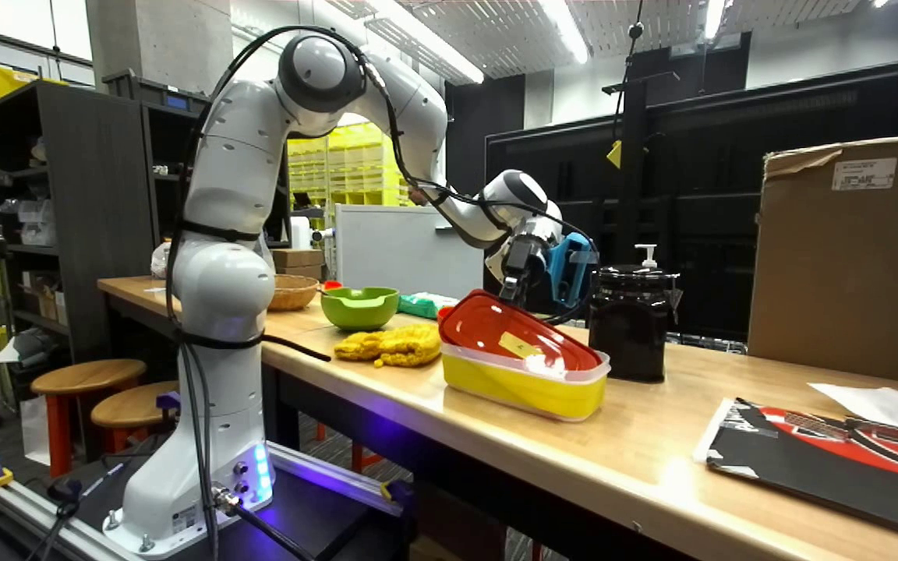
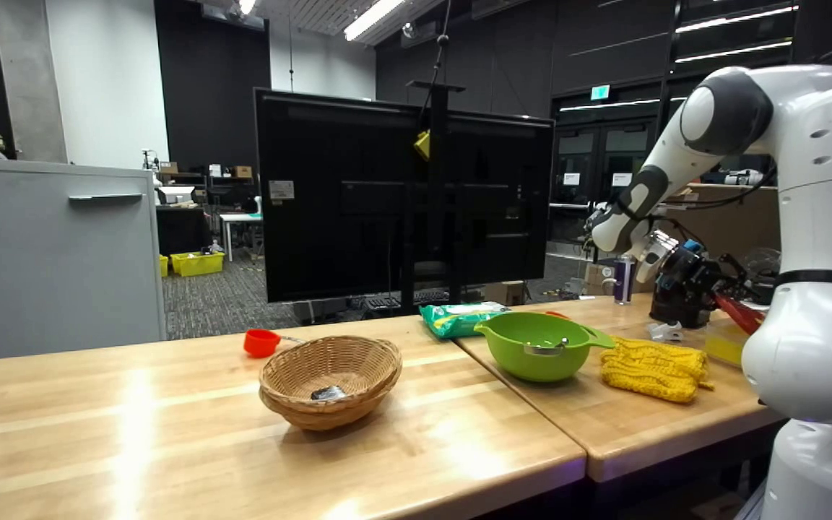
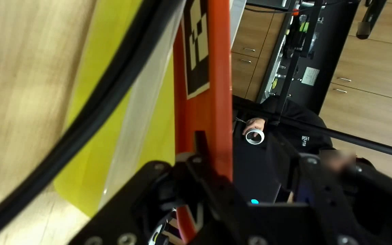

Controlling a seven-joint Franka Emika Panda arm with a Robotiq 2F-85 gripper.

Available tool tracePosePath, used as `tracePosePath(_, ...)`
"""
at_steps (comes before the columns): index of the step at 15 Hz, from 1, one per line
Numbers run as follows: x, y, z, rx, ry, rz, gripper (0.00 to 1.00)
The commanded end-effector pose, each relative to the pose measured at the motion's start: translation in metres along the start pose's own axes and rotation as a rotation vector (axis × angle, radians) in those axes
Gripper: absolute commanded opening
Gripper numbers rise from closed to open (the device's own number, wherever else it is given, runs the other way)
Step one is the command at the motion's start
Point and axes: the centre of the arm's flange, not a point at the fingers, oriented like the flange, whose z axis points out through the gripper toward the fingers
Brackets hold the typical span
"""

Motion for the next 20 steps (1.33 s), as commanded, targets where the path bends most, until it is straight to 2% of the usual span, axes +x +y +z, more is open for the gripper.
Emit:
tracePosePath(1, -0.001, -0.003, 0.001, -0.003, -0.026, -0.016, 0.82)
tracePosePath(3, 0.0, -0.004, 0.0, -0.014, -0.035, -0.008, 0.96)
tracePosePath(5, 0.001, -0.005, -0.002, -0.033, -0.048, 0.002, 1.0)
tracePosePath(20, 0.001, -0.041, -0.029, -0.292, -0.166, 0.12, 1.0)
